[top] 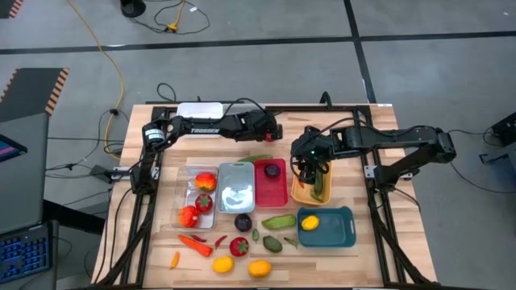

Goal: Sort produce into baskets
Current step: Put the red tomato into the bottom transparent bin

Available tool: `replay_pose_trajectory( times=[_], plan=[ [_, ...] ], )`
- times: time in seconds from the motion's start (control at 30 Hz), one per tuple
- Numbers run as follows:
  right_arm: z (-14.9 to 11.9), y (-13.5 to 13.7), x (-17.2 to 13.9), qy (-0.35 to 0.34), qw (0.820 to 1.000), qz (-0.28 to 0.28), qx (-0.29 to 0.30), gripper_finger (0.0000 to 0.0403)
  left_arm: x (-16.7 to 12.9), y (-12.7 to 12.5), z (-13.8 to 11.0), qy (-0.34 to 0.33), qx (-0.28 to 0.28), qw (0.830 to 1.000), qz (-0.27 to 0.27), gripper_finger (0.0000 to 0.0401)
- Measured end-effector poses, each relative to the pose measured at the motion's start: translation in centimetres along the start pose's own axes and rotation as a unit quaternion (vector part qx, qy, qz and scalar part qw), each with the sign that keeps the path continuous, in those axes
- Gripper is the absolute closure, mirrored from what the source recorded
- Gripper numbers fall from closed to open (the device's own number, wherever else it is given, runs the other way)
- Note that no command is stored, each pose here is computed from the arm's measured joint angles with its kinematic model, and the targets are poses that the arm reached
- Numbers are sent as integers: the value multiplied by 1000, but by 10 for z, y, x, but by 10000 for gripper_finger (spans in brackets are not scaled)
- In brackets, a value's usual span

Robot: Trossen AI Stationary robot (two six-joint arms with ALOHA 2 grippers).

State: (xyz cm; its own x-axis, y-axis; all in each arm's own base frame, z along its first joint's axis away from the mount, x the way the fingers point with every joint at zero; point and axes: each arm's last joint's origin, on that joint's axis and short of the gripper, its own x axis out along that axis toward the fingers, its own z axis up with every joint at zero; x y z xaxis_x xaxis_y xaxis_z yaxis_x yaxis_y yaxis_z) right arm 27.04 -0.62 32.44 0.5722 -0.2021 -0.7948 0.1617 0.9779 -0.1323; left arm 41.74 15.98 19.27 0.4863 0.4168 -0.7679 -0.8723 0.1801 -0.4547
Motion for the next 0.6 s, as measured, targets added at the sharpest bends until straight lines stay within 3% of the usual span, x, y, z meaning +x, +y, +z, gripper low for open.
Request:
replay_pose_trajectory(
  times=[0.23, 0.6],
  plan=[
    [0, 0, 0, 0, 1000, 0, 0, 204, 1, 1, 3, -32, -9, 999, 13, 95],
    [0, 0, 0, 0, 1000, 0, 0, 204, 1, 1, 1, -27, -29, 999, 12, 95]
  ],
)
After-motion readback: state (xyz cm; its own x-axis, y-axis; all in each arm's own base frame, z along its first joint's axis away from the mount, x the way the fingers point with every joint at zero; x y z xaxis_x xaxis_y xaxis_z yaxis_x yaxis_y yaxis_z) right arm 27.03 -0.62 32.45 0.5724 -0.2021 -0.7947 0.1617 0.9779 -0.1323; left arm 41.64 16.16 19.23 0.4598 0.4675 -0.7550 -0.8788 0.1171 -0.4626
